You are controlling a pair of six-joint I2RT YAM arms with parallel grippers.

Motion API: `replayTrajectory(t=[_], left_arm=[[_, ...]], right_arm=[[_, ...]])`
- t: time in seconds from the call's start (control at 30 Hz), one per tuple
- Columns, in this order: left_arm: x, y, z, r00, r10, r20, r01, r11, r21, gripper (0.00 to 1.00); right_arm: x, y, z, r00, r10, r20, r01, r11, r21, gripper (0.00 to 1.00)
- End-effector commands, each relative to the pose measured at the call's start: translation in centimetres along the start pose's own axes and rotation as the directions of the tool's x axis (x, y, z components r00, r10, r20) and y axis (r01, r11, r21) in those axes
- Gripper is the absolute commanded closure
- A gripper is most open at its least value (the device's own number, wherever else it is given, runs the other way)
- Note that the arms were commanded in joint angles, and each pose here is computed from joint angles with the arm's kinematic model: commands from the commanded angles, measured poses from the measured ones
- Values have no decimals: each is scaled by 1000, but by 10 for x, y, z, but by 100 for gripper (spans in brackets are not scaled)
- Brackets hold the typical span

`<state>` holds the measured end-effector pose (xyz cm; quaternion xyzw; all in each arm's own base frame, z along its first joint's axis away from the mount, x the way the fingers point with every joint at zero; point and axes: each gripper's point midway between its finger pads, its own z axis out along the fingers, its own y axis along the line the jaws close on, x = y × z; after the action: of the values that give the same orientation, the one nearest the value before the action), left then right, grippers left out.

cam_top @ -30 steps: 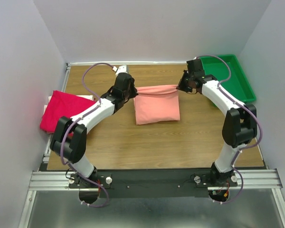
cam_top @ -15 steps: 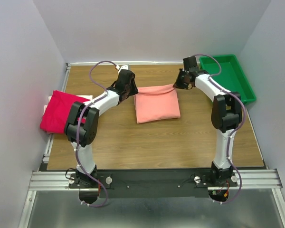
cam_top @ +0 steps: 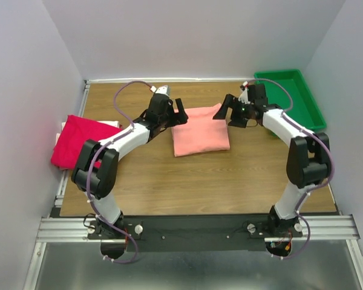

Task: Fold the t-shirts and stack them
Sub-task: Fold the tshirt, then neatly place the folded tshirt to the corner

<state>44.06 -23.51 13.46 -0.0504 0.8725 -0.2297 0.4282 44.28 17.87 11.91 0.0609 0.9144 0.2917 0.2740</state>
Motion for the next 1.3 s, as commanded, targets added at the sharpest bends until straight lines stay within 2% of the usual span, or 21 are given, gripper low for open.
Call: replayTrajectory(t=[0.0,0.03,0.13,0.37,0.47,0.6,0.67,0.77,0.9,1.0,1.07,1.27], left_arm=[[31,-38,-8,998,-3,-56,12,987,162,3],[45,-42,-4,997,3,-83,12,985,172,3],[61,-42,2,993,8,-120,13,985,173,3],[94,-10,12,984,-8,-178,24,996,85,3],[109,4,11,979,-6,-204,17,998,55,2],[123,18,7,973,-8,-231,14,1000,22,2],[127,21,4,969,-2,-246,7,1000,19,2],[112,24,-6,978,0,-209,-4,1000,-22,2],[76,20,-37,996,-5,-91,1,999,-45,2],[65,26,-51,999,-2,-44,-1,997,-76,2],[62,31,-51,1000,1,-25,-4,995,-101,2],[59,39,-26,998,27,-62,-37,985,-167,2]], right_arm=[[51,36,-21,998,1,-65,-18,963,-270,0],[68,41,-24,996,-4,-93,-27,945,-327,0],[77,38,-19,993,-17,-113,-24,938,-347,0],[99,-11,30,979,60,-193,-99,975,-198,0],[119,-33,38,971,86,-225,-118,984,-132,0],[127,-44,33,975,68,-210,-89,992,-89,0],[117,-37,25,983,42,-179,-61,993,-103,0],[102,-20,6,989,10,-145,-29,991,-132,0],[81,8,-43,999,-48,-8,46,985,-165,0],[84,2,-66,997,-44,65,51,993,-105,0],[91,-6,-88,990,-28,138,36,998,-56,0],[112,-4,-133,964,-13,265,36,996,-82,0]])
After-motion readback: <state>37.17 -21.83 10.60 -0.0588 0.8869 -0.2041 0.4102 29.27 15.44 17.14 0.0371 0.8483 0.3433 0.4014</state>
